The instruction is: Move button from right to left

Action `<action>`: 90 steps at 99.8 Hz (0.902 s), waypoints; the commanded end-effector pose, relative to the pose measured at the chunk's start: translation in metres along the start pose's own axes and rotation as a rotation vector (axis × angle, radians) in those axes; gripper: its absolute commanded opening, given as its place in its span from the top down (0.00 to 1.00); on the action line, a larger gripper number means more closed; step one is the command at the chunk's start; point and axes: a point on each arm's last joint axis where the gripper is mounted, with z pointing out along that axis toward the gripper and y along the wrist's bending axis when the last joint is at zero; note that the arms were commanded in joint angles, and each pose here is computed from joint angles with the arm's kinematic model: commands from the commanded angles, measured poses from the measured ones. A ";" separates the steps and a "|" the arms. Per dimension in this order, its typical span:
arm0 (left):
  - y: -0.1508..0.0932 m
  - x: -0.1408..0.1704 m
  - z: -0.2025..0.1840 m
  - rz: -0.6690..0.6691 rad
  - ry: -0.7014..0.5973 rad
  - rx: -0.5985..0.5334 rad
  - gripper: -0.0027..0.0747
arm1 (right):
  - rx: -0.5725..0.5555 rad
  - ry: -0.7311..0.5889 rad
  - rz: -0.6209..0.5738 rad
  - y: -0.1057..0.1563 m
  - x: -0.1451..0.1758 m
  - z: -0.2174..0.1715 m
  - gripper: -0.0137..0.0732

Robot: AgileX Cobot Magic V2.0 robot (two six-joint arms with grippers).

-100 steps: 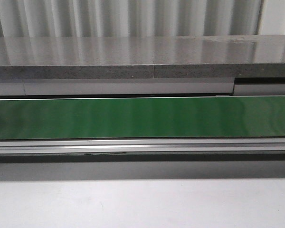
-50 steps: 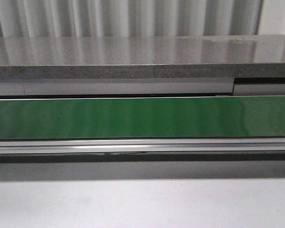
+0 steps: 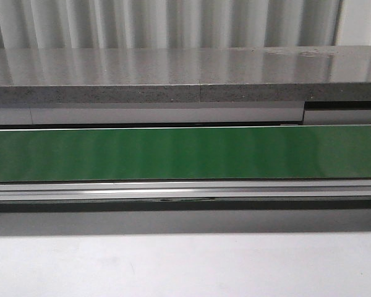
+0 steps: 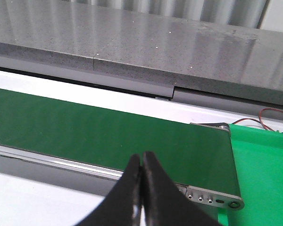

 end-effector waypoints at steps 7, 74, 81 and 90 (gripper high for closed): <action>-0.002 -0.001 -0.017 -0.021 -0.126 -0.021 0.99 | 0.012 -0.089 -0.006 -0.001 -0.013 -0.002 0.92; -0.008 0.063 -0.024 -0.144 -0.334 -0.100 0.99 | 0.012 -0.089 -0.006 -0.001 -0.013 -0.002 0.92; -0.007 0.077 -0.025 -0.150 -0.365 -0.139 0.99 | 0.012 -0.089 -0.006 -0.001 -0.013 -0.002 0.92; -0.007 0.094 -0.027 -0.130 -0.414 -0.177 0.99 | 0.012 -0.089 -0.006 -0.001 -0.013 -0.002 0.92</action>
